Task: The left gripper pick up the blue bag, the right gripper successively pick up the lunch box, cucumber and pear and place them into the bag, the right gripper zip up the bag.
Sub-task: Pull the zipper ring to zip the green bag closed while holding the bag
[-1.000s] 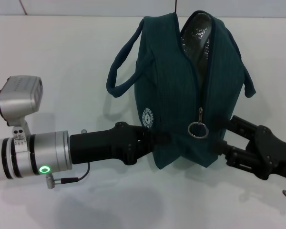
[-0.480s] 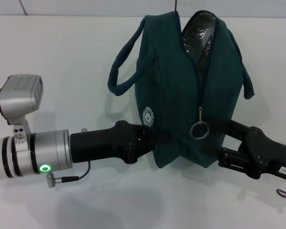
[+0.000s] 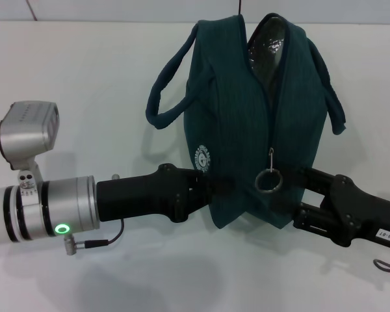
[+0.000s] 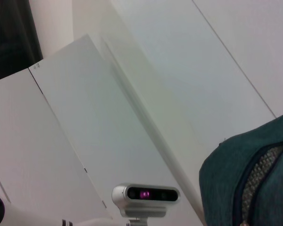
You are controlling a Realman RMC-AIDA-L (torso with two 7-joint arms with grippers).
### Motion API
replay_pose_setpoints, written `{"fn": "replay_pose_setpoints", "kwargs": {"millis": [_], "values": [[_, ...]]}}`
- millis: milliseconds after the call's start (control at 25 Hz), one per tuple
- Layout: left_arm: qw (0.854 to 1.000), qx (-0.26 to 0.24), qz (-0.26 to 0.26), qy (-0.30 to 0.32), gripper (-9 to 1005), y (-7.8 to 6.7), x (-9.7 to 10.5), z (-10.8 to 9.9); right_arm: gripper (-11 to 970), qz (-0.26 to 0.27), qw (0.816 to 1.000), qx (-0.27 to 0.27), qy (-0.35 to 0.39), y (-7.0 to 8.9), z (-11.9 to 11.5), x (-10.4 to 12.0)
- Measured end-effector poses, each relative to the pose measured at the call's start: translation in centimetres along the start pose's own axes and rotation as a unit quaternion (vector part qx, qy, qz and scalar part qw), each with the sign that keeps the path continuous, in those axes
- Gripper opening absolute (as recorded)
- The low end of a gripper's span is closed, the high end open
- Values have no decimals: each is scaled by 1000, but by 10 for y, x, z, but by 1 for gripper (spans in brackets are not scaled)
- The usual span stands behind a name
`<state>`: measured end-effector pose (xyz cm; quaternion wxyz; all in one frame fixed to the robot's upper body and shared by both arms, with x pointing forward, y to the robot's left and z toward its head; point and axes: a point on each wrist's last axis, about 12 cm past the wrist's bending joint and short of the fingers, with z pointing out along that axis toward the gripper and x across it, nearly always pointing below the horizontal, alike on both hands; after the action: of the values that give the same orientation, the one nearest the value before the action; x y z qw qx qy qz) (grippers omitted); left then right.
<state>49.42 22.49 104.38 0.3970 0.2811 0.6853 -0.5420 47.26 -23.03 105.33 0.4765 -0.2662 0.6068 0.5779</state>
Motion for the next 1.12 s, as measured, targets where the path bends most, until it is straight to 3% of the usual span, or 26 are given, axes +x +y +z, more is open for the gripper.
{"fn": "replay_pose_setpoints", "kwargs": {"millis": [240, 680, 1120], "values": [[1000, 0, 0, 0, 56, 0, 0, 0, 716, 2, 1000, 2, 1, 0, 0, 1], [1000, 1, 6, 2, 56, 0, 0, 0, 247, 12, 1000, 22, 7, -5, 0, 2], [1000, 3, 8, 4, 57, 0, 0, 1, 218, 7, 1000, 14, 14, -8, 6, -2]]}}
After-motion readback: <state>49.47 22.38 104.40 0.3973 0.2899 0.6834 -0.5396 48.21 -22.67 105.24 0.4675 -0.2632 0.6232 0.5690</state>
